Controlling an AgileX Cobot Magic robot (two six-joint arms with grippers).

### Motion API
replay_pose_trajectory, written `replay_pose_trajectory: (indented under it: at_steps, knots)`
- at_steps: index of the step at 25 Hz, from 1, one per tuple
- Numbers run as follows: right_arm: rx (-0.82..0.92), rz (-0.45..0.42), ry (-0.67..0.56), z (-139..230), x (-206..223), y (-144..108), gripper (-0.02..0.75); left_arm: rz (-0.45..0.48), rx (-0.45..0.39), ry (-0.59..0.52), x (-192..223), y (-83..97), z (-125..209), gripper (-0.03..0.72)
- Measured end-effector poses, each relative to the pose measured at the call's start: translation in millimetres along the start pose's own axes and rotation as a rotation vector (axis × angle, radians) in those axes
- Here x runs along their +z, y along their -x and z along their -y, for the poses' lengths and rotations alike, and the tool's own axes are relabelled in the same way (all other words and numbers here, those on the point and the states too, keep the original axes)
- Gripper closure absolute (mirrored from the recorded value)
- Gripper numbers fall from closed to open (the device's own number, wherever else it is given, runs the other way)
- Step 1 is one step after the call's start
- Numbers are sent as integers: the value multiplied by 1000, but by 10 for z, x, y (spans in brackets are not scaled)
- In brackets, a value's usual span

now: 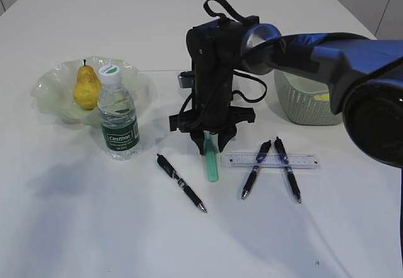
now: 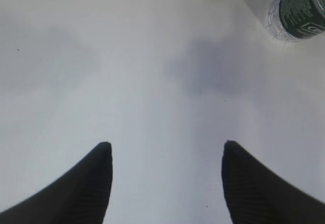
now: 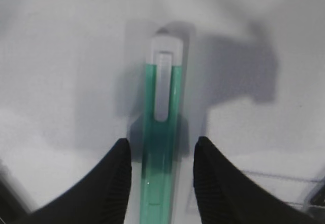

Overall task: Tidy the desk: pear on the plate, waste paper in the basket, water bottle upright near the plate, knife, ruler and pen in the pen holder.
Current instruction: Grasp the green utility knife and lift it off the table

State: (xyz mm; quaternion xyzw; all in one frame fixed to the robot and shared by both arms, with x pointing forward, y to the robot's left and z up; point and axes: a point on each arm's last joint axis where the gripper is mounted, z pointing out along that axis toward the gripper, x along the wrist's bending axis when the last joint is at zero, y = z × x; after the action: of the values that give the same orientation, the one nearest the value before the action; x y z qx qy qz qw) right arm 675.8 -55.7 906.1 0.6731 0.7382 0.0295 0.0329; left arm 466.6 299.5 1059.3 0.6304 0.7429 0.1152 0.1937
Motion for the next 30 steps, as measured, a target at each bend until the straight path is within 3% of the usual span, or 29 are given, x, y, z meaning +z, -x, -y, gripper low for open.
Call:
replay_pose_trajectory:
  at_steps: [9,16,30]
  knots:
    - [2,1,-7,1,44,-4,435,0,0,0,0,0,0,214]
    - [2,1,-7,1,44,-4,584,0,0,2,0,0,-2,214]
    - [-8,1,-3,-5,38,-4,627,0,0,2,0,0,-2,214]
